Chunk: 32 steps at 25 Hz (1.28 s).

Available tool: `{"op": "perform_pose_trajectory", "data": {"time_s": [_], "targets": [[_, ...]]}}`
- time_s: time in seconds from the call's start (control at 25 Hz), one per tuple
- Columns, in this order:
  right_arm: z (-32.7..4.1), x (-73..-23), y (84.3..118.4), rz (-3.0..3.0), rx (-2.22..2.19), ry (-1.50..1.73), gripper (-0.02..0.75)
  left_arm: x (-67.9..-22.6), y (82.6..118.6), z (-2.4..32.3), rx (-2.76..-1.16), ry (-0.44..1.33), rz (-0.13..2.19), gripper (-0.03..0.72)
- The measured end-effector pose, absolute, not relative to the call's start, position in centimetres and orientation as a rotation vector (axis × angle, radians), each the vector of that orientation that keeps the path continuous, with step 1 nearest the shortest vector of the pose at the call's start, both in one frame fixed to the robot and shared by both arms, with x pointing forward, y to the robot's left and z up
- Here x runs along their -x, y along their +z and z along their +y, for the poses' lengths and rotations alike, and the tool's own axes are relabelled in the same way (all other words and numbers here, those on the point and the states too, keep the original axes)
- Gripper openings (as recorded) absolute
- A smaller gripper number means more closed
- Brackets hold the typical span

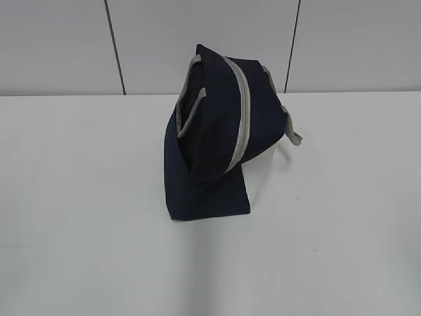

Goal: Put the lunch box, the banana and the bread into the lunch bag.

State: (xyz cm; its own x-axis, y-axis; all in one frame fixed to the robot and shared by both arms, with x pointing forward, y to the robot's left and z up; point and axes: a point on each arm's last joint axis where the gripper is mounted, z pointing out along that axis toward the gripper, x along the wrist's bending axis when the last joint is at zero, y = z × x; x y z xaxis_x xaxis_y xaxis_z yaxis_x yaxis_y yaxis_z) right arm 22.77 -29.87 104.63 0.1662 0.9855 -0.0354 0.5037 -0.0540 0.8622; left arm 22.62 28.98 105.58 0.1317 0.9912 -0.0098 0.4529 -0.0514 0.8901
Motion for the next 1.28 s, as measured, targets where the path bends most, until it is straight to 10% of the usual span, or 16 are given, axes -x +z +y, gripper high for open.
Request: {"op": "perform_pose_trajectory", "data": {"time_s": [1.28], "targets": [[-29.93, -22.76, 104.63, 1.491, -1.637, 0.817, 0.511, -22.62, 105.58, 28.98, -1.623, 0.863, 1.43, 0.235]]}}
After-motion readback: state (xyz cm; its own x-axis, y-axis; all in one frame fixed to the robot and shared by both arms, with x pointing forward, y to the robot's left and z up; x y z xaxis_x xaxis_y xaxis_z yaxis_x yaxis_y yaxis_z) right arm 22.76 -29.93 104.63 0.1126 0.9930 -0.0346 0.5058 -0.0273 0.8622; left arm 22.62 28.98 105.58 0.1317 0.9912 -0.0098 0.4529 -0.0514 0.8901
